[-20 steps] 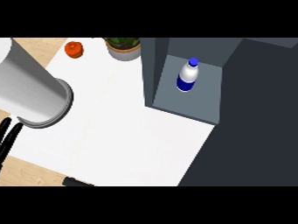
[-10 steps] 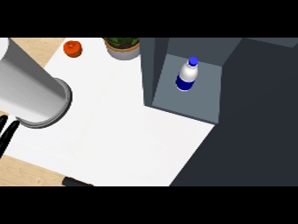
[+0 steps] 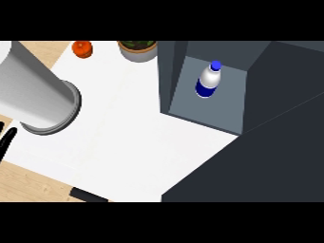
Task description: Pick up the bottled water, place it into the cabinet and close the cabinet
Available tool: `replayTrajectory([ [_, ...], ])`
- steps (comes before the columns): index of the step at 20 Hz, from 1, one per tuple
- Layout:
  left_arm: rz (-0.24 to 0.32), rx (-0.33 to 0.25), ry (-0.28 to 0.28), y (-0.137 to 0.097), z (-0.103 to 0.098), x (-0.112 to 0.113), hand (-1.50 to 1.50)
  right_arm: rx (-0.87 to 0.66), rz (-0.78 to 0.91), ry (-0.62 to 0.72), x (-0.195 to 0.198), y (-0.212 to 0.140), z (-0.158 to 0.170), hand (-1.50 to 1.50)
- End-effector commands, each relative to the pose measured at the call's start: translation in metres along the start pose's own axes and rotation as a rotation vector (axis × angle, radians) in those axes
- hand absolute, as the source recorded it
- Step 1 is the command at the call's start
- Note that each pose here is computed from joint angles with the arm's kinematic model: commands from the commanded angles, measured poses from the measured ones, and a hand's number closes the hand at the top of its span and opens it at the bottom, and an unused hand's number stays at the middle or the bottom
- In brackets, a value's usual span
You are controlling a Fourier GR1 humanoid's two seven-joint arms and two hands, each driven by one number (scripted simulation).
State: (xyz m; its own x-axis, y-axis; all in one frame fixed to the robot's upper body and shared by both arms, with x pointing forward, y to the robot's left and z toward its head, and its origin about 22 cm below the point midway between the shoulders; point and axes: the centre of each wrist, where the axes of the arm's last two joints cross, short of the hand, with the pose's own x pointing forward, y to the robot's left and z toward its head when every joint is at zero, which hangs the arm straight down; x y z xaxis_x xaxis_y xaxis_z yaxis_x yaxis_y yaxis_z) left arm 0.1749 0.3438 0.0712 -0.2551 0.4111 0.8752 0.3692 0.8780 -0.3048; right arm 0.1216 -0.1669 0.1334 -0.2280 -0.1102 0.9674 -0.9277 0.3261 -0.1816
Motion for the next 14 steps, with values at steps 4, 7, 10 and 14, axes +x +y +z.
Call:
replayTrajectory([
  [4, -0.007, 0.002, 0.003, 0.006, 0.000, 0.003, -1.50, -0.053, -0.118, 0.014, -0.014, -0.009, -0.032, 1.50],
  [7, 0.000, 0.022, 0.001, 0.008, 0.003, 0.002, -1.50, -0.090, -0.047, 0.040, -0.011, -0.029, -0.042, 1.50],
  [10, -0.010, 0.016, 0.020, 0.010, 0.002, 0.005, -1.50, -0.087, 0.049, 0.124, -0.008, -0.050, -0.053, 1.50],
  [14, -0.009, 0.031, 0.005, 0.012, 0.002, 0.005, -1.50, -0.095, 0.111, 0.197, -0.005, -0.074, -0.079, 1.50],
])
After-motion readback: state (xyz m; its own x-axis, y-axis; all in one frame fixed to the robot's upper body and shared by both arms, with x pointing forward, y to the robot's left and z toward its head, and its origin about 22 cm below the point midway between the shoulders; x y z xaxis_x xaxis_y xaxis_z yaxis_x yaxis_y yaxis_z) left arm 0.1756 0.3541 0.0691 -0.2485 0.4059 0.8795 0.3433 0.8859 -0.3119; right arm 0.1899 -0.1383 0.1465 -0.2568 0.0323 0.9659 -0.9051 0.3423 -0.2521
